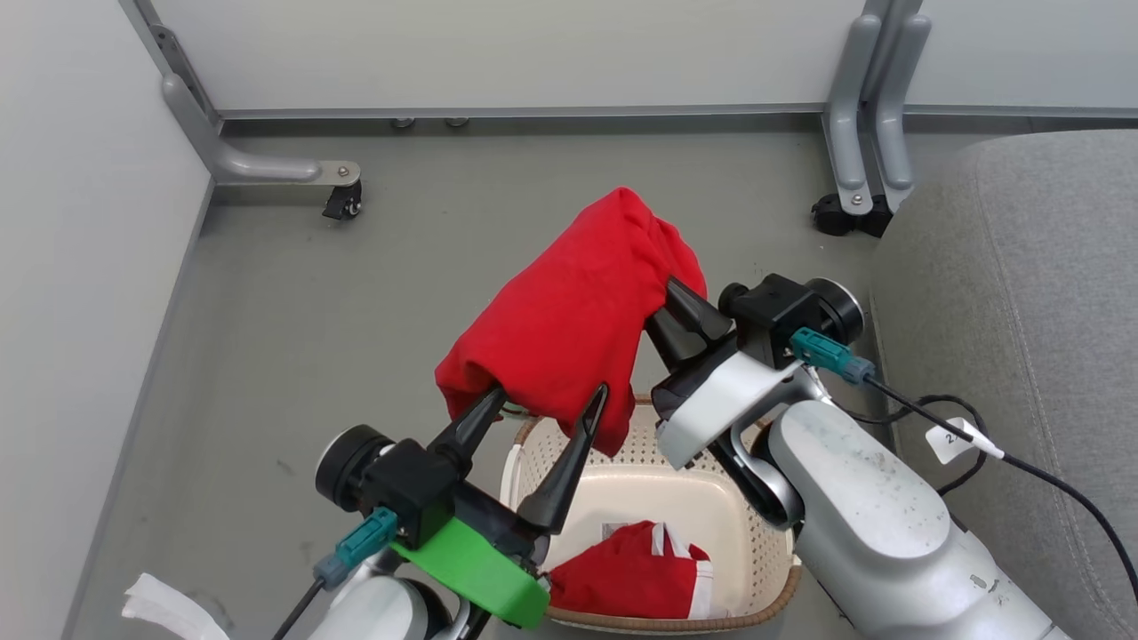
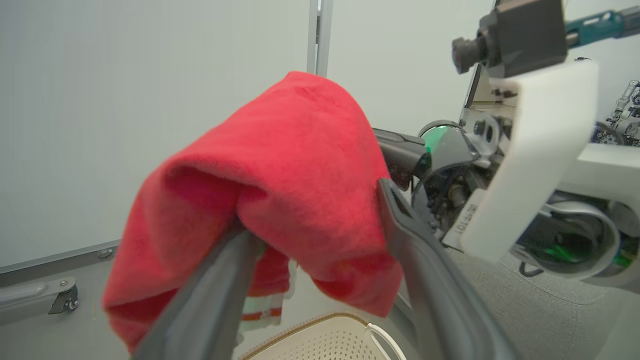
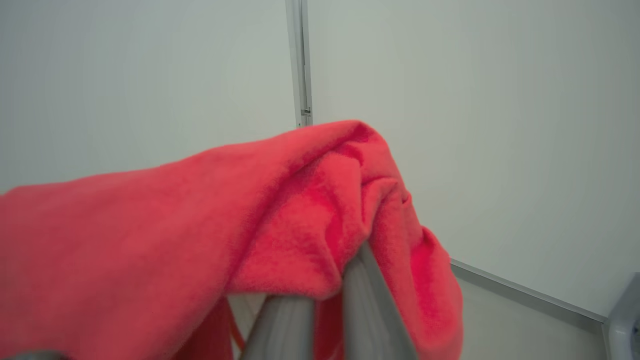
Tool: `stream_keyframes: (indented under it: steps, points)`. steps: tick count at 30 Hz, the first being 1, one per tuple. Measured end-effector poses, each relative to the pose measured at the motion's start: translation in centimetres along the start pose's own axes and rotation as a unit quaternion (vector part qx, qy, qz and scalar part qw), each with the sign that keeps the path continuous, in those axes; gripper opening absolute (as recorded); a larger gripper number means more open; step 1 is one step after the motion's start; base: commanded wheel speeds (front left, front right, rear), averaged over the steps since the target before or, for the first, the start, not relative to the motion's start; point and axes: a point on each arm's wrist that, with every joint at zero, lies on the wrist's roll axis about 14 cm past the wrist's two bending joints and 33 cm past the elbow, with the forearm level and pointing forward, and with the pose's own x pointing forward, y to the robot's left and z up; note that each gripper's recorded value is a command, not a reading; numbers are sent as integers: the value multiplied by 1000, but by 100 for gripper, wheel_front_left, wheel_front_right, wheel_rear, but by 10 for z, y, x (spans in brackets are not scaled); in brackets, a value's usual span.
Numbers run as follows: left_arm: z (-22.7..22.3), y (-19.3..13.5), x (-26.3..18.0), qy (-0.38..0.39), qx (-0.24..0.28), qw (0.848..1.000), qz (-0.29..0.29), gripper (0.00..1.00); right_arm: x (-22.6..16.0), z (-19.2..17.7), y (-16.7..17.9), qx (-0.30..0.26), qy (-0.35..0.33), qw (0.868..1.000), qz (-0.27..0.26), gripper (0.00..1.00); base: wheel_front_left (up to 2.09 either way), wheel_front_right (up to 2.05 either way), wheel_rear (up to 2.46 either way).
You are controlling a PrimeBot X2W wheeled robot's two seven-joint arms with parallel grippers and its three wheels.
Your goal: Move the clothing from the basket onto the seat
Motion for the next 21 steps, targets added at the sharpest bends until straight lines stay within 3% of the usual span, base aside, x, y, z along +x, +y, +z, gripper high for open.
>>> stream_keyframes:
  steps: [21]
  points:
    - [-43, -28, 18, 76, 6, 994, -79, 100, -53, 8, -88, -14, -6, 989, -146, 0, 0, 0, 0]
